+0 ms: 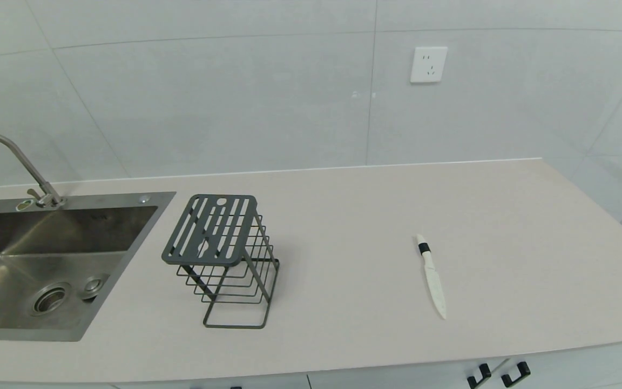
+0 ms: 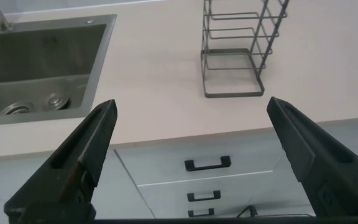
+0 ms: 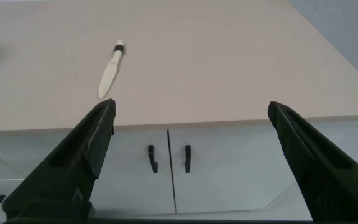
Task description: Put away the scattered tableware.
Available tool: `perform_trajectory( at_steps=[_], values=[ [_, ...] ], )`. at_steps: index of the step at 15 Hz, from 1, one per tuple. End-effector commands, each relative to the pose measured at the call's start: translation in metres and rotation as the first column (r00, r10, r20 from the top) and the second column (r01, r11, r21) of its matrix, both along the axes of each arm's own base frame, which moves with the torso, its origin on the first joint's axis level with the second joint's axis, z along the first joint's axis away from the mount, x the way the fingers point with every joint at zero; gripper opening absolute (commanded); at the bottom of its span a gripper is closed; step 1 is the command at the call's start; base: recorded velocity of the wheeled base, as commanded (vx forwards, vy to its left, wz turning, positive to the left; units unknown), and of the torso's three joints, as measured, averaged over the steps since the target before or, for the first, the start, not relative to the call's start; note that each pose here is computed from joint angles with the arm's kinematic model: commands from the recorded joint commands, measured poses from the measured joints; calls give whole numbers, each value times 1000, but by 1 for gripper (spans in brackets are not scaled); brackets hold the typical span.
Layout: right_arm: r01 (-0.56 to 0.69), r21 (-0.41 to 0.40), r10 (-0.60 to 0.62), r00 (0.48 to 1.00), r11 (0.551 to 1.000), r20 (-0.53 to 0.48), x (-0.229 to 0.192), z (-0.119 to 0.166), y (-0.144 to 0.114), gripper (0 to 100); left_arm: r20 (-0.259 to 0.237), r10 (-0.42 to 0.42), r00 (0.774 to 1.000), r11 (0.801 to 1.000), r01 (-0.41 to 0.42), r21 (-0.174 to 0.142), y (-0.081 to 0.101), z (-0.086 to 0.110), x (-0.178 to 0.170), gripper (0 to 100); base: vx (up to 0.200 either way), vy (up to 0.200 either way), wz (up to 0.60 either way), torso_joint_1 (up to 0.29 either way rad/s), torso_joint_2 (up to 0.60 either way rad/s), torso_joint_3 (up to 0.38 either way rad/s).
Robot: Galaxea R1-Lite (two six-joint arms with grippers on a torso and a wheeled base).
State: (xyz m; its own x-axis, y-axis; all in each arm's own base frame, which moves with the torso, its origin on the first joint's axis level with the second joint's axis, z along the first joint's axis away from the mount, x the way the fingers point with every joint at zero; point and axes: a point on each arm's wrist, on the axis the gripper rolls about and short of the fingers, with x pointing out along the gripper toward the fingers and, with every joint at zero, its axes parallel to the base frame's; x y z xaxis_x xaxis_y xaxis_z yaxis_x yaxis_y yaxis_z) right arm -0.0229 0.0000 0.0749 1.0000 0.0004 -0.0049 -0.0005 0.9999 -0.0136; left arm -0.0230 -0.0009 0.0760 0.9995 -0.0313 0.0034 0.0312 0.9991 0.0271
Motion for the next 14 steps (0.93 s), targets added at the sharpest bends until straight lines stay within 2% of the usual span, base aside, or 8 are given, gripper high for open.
perform_trajectory(
  at_steps=[1, 5, 7, 14],
  values=[
    [-1, 0, 1, 1000, 1000, -1, 0, 0, 0, 100, 0, 1, 1000, 1000, -1, -1, 0, 0, 0, 100, 0, 0, 0, 0, 0, 0],
    [-1, 1, 1, 1000, 1000, -1, 0, 0, 0, 100, 0, 1, 1000, 1000, -1, 1, 0, 0, 0, 100, 0, 0, 0, 0, 0, 0],
    [-3, 0, 3, 1000, 1000, -1, 0, 0, 0, 100, -1, 1, 1000, 1000, -1, -21, 0, 0, 0, 100, 0, 0, 0, 0, 0, 0],
    [-3, -5, 3, 1000, 1000, -1, 0, 0, 0, 100, 0, 2, 1000, 1000, -2, -27, 0, 0, 0, 100, 0, 0, 0, 0, 0, 0]
  ],
)
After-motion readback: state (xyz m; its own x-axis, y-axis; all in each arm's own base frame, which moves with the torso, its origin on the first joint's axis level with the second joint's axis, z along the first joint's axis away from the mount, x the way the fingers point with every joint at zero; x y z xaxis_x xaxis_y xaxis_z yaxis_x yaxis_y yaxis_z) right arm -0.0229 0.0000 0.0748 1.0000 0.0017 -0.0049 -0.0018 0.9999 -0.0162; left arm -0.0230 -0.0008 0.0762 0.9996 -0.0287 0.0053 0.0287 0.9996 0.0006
